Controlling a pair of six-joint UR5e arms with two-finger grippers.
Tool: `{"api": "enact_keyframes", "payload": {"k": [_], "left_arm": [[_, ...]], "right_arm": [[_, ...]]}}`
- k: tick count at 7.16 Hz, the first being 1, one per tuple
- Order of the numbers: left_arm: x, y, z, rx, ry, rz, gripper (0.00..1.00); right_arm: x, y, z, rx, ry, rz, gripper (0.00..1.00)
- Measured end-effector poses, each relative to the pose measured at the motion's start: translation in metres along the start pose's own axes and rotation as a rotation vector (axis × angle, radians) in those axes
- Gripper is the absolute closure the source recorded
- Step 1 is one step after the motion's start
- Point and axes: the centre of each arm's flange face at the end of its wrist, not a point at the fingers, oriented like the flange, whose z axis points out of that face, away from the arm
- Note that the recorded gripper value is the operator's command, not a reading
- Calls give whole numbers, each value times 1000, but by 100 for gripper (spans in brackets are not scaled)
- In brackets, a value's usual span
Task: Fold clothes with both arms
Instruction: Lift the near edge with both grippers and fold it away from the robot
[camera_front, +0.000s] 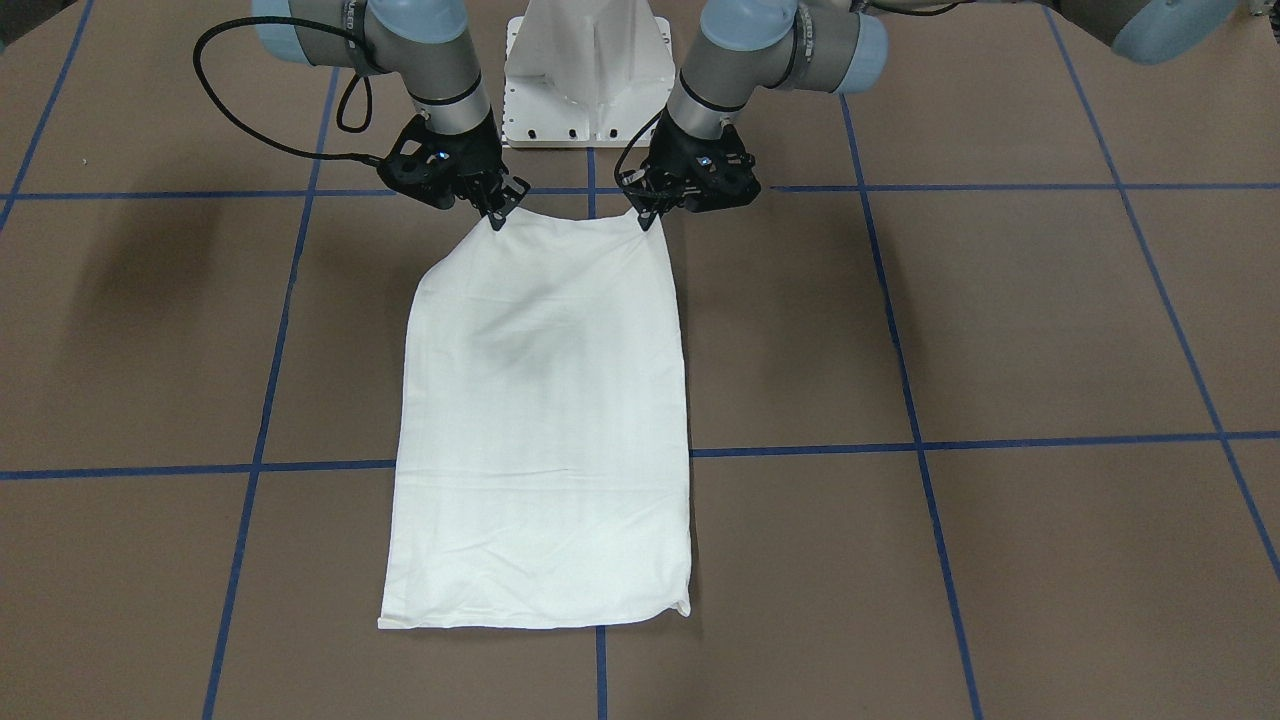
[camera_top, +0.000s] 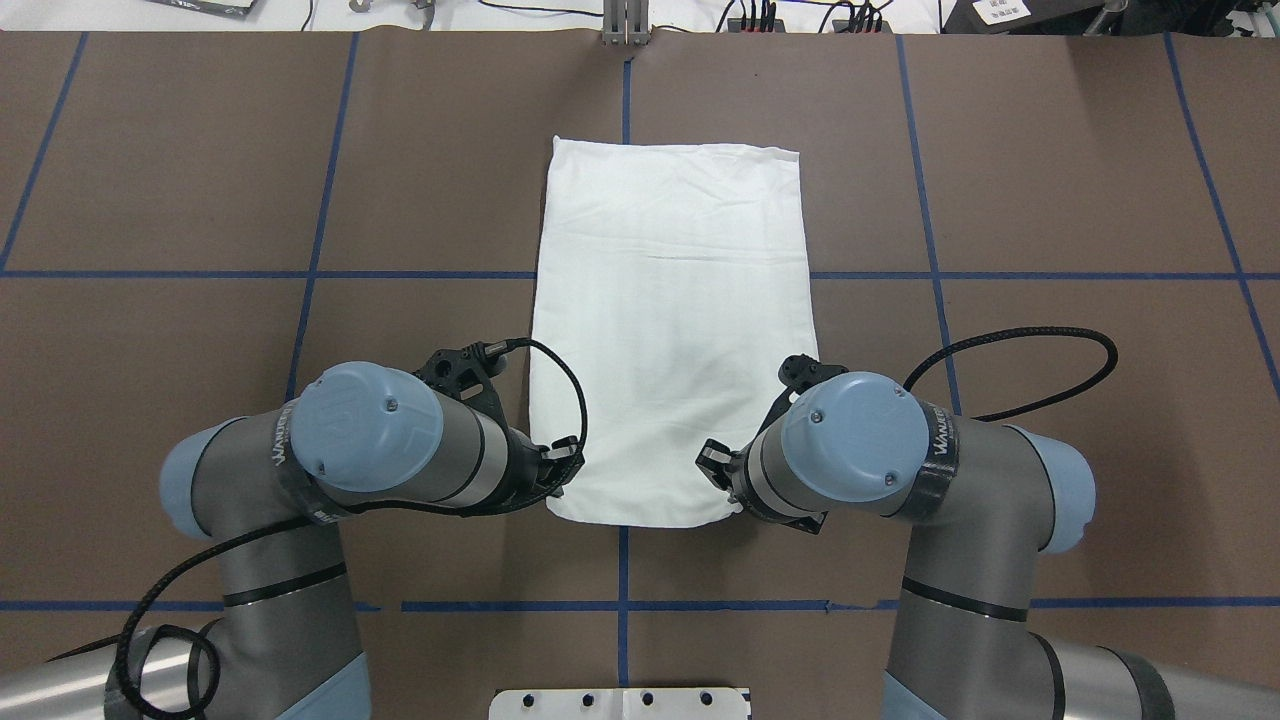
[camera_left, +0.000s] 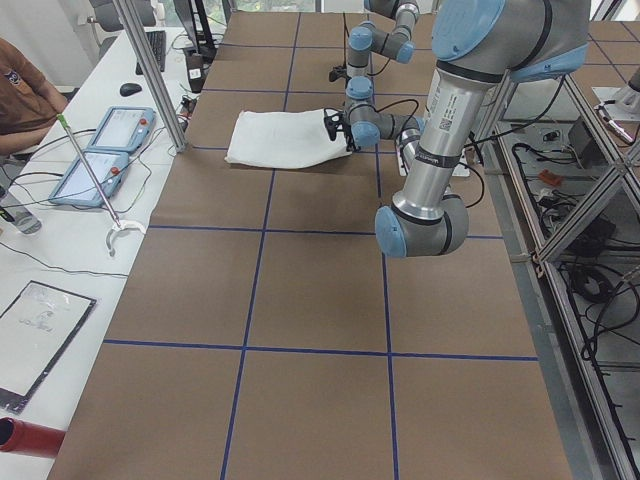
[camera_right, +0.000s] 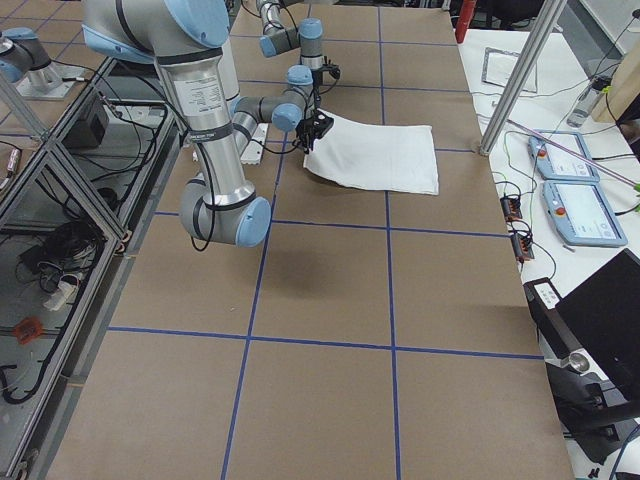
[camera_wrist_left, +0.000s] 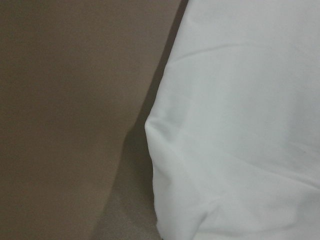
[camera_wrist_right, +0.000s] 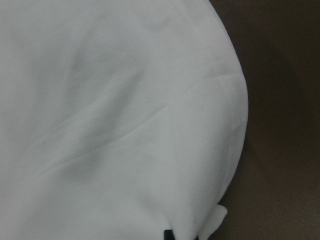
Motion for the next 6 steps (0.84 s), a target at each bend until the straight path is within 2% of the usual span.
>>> {"api": "enact_keyframes", "payload": {"k": [1,2,5,6], "left_arm": [[-6,10,-22,-15,3,2,100],[-12,25,-44,-38,-2,5,100],[-26,100,-103,-158,-38,12,100],[-29,116,-117,-187,-44,9,100]], "right_arm": [[3,5,-16,-23,-22,-8,100],[7,12,-33,-72,-39,-16,100],[20,46,-82,-302,-52,-59,100],[22,56,-92,-358,-51,-74,100]]}}
